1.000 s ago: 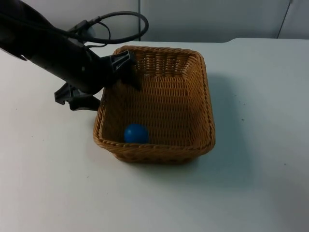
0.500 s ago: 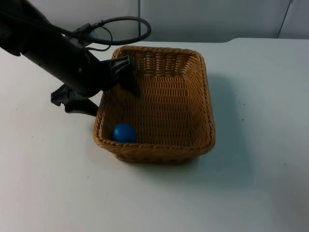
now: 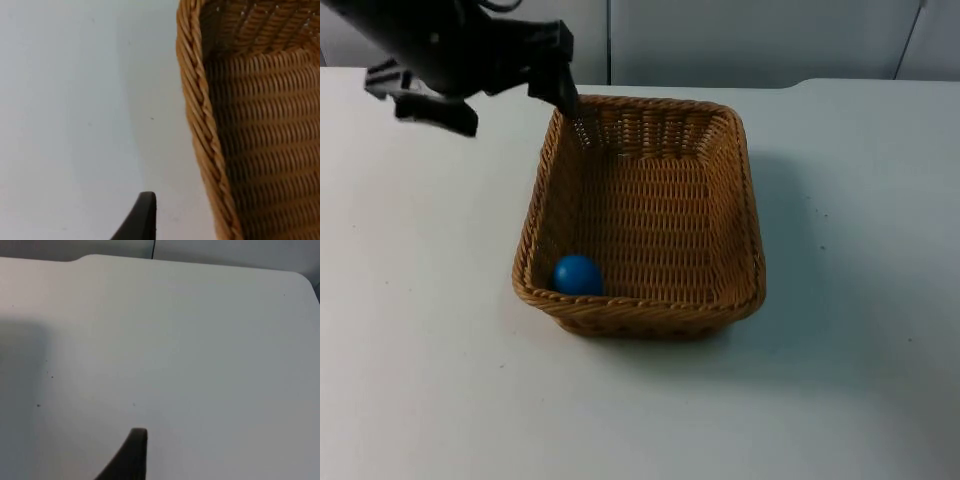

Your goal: Pick up the basket with the left hand and place the ball into the basket with the right hand.

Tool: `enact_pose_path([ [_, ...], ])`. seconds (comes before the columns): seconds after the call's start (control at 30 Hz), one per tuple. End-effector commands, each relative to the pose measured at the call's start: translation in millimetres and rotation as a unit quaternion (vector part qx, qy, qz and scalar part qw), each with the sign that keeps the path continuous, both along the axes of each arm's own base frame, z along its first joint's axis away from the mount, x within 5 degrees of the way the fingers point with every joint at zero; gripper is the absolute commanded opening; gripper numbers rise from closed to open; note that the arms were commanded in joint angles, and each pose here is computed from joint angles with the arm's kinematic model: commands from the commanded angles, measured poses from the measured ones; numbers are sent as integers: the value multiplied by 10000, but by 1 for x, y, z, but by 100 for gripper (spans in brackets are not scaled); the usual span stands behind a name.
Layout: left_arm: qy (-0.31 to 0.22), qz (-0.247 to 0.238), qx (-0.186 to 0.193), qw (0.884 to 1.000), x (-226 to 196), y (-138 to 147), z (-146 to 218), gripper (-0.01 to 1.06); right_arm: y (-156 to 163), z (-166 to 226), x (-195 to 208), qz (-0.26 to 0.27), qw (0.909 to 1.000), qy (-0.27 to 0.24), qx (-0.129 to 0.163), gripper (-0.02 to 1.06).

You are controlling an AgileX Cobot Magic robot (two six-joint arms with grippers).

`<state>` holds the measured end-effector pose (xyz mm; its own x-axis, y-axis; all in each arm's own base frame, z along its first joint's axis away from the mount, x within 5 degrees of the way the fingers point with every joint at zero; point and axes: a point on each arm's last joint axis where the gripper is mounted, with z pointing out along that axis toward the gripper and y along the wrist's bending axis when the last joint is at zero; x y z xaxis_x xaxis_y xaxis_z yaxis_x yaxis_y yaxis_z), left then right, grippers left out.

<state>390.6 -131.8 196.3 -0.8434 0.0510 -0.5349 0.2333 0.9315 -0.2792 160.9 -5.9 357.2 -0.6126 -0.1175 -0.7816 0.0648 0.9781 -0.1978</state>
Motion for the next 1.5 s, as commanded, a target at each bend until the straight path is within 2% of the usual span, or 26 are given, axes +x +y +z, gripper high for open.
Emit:
enact_pose_path([
  [0.0,-263,-263,441,9983,-4,3,16,92,1,0,1,36,10000,-75,38,101],
  [0.03,-439,-490,937,9934,-7,9,24,92,1,0,1,41,9999,-87,39,101],
  [0.1,-556,-650,1389,9866,-9,16,31,92,1,0,1,41,9999,-87,39,101],
  [0.13,-556,-650,1389,9866,-9,16,31,92,1,0,1,41,9999,-87,39,101],
  [0.17,-625,-694,1647,9819,-11,20,38,92,1,0,1,41,9999,-87,39,101],
  [0.2,-655,-637,1740,9805,-13,23,42,92,1,0,1,44,9999,-96,40,101],
  [0.3,-768,-317,1558,9843,-18,26,60,92,2,1,2,72,9998,-170,45,101],
  [0.4,-709,-263,1449,9866,-25,27,70,92,2,2,3,94,9997,-227,49,101],
  [0.7,-413,-301,1549,9866,-47,34,89,92,2,2,3,92,9997,-240,37,101],
  [0.77,-775,-245,1453,9860,-60,38,106,92,1,2,-1,49,9998,-182,34,101],
  [0.9,-1061,-198,1415,9840,-81,45,126,92,0,1,-4,-29,10000,-68,38,101],
  [1.07,-1439,-87,1226,9819,-121,56,146,92,0,1,-5,-324,9984,-147,443,101],
  [1.13,-1769,5,1094,9781,-148,63,151,92,0,1,-7,-338,9982,-166,465,101],
  [1.2,-1871,32,1078,9764,-159,67,149,92,0,0,-9,-269,9984,-249,425,101],
  [1.3,-2192,96,998,9705,-199,79,153,92,0,-9,-18,-160,9979,-446,434,101],
  [1.47,-2616,146,1071,9591,-239,92,161,92,-1,-23,-40,-62,9961,-743,475,101],
])
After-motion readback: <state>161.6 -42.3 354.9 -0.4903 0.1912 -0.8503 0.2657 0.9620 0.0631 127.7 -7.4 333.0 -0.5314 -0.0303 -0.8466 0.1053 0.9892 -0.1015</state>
